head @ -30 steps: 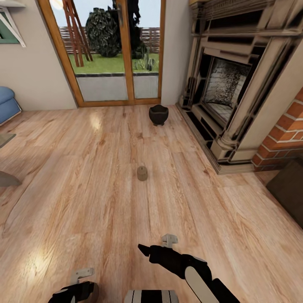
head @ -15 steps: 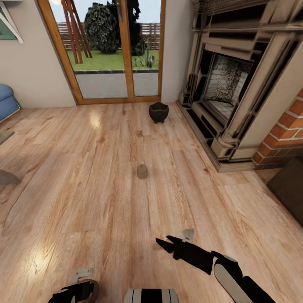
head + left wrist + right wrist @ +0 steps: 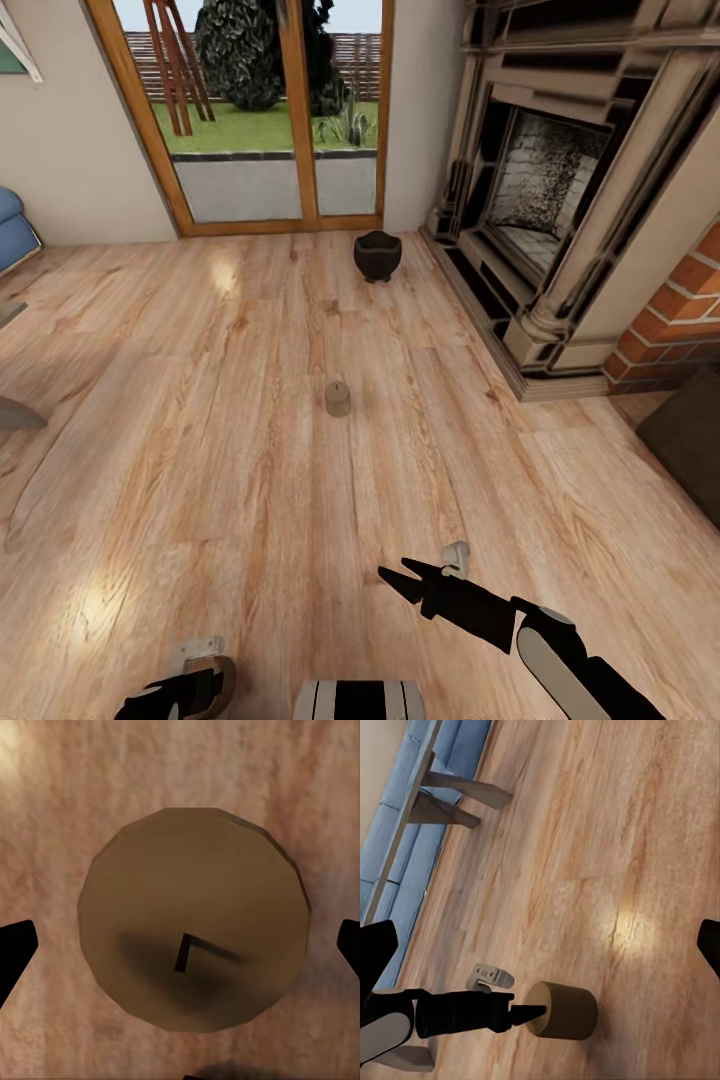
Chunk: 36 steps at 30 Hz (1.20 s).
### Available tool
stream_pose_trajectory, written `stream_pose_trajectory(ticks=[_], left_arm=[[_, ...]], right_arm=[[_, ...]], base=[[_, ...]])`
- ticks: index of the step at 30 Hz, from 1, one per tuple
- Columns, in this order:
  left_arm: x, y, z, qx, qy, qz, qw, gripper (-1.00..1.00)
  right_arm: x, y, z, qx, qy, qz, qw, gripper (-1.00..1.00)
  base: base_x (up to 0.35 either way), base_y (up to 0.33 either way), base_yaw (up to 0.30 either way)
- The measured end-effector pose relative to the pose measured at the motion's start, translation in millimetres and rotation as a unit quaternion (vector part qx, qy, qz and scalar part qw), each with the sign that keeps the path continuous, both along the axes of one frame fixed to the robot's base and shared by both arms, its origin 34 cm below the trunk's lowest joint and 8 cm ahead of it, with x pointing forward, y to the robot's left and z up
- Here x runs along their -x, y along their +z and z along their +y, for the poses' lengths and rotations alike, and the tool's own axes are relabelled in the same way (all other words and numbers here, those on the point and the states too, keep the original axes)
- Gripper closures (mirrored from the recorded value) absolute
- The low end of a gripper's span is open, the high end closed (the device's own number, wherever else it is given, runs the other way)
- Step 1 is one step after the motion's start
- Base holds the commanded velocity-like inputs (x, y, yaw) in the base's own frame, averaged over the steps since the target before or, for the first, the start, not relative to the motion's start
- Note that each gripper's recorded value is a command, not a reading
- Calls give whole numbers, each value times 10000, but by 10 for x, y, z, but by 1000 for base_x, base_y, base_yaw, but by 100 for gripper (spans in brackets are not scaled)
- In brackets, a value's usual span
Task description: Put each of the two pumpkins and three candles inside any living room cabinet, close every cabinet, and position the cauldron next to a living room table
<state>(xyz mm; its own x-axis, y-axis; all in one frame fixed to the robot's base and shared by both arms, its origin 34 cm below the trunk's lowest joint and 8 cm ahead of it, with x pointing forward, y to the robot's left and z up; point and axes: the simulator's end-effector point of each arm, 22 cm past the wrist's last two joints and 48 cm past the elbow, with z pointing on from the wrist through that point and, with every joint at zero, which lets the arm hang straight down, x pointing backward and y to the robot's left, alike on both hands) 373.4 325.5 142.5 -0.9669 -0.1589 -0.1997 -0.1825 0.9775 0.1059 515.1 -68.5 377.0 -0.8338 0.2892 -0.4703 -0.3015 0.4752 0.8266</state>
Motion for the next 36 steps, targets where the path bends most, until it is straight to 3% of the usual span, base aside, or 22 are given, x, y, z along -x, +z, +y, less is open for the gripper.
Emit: stream_pose_trajectory(ticks=[10,18,36], left_arm=[[39,-39,-12,6,-12,53,10000,-100],[86,-119,-125,44,-243,164,9996,-100],[103,-131,-112,41,-219,185,9996,-100]], right_arm=[[16,-55,8,-1,1,59,10000,-100],[50,-167,11,6,4,173,9998,-100],[59,-197,19,30,7,202,9998,-100]], base=[[0,0,0],[0,0,0],[0,0,0]])
